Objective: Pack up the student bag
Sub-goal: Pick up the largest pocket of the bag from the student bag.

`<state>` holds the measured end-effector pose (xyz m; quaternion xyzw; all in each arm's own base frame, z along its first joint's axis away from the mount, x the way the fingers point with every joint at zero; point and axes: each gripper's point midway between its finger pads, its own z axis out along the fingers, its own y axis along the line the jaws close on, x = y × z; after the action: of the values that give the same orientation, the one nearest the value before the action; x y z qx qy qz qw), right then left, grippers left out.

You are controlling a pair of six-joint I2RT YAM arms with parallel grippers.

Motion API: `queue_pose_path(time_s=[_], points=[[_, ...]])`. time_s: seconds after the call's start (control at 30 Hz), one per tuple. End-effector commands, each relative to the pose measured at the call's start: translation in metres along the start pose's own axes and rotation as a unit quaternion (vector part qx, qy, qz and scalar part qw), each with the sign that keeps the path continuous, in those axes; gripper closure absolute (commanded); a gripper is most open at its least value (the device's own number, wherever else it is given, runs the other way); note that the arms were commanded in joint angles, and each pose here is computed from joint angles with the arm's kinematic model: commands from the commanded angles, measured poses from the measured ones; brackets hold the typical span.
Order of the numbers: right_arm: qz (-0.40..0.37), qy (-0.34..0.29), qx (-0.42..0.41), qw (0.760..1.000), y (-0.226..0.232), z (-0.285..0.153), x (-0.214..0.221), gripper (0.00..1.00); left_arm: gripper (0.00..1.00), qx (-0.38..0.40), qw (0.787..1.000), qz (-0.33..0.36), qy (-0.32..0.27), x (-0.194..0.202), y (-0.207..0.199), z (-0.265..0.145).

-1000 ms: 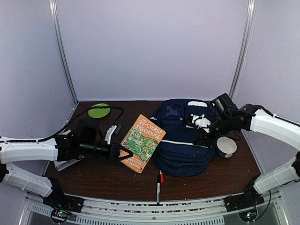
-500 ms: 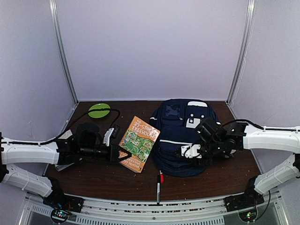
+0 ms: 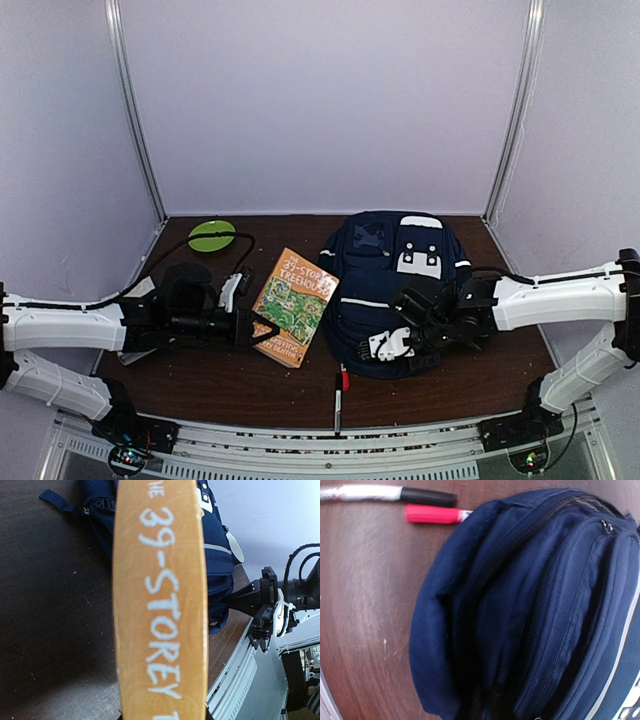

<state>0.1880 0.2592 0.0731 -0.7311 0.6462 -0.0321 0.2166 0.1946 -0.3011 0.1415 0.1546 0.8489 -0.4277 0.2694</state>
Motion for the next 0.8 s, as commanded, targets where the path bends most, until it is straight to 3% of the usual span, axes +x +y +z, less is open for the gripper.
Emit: queue_pose_path(time_s=[0.0,0.1,0.43,0.63,0.77], points=[[0.011,0.020,0.055,0.998,-0.026,-0.002,-0.004,1.00,1.00,0.040,0.997,0.020,-0.065,-0.031,-0.022,-0.009],[0.016,0.017,0.068,0.997,-0.039,-0.018,-0.010,1.00,1.00,0.043,0.997,0.020,-0.065,-0.033,-0.024,-0.010],[0.106,-0.096,0.127,0.982,-0.116,-0.134,-0.030,1.00,1.00,0.131,0.991,0.036,0.003,-0.005,-0.053,-0.005],[0.169,-0.163,0.158,0.959,-0.160,-0.183,-0.039,1.00,1.00,0.203,0.976,0.046,0.061,0.011,-0.080,0.008],[0.195,-0.165,0.181,0.950,-0.184,-0.193,-0.043,1.00,1.00,0.252,0.962,0.052,0.088,0.021,-0.106,0.023]])
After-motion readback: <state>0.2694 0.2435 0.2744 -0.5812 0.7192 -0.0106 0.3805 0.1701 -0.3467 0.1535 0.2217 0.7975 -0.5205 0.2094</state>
